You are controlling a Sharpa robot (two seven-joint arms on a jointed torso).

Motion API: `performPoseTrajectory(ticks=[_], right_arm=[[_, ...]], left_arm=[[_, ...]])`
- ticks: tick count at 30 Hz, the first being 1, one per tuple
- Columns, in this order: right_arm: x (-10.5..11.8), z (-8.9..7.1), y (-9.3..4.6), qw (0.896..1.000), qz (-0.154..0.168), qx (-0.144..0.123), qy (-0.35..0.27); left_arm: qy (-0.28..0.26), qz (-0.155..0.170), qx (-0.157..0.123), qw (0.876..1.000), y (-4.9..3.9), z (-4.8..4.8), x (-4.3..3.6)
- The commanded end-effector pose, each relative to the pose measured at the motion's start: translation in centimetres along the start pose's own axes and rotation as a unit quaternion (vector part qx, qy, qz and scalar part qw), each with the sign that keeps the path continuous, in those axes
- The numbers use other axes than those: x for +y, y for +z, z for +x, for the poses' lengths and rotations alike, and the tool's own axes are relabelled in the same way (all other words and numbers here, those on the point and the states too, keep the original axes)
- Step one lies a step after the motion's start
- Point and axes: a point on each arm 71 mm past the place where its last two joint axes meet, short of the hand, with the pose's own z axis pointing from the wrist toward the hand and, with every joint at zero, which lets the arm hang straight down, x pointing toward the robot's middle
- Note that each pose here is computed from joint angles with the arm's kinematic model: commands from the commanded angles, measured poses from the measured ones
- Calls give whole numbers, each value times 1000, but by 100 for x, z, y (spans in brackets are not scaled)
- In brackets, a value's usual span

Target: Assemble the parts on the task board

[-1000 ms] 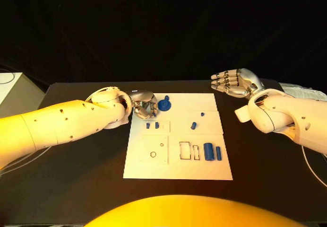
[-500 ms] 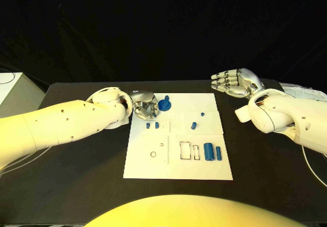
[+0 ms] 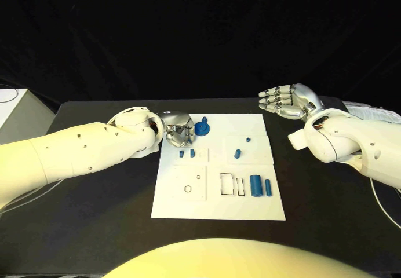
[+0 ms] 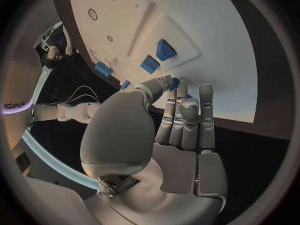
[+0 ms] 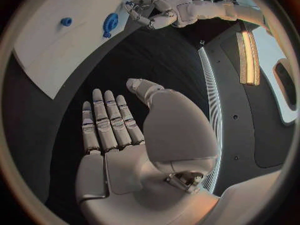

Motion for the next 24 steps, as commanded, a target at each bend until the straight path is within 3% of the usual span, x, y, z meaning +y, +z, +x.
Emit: performPoseTrajectory(ticks=[1, 14, 24], right_arm=[[6, 8, 1, 1000, -4, 5, 2], [0, -2, -2, 1000, -3, 4, 1], [-5, -1, -2, 1000, -2, 4, 1]], left_arm=[[15, -2, 22, 1000, 11, 84, -10], [18, -7, 22, 1000, 5, 100, 15], [14, -2, 21, 1000, 0, 112, -18]])
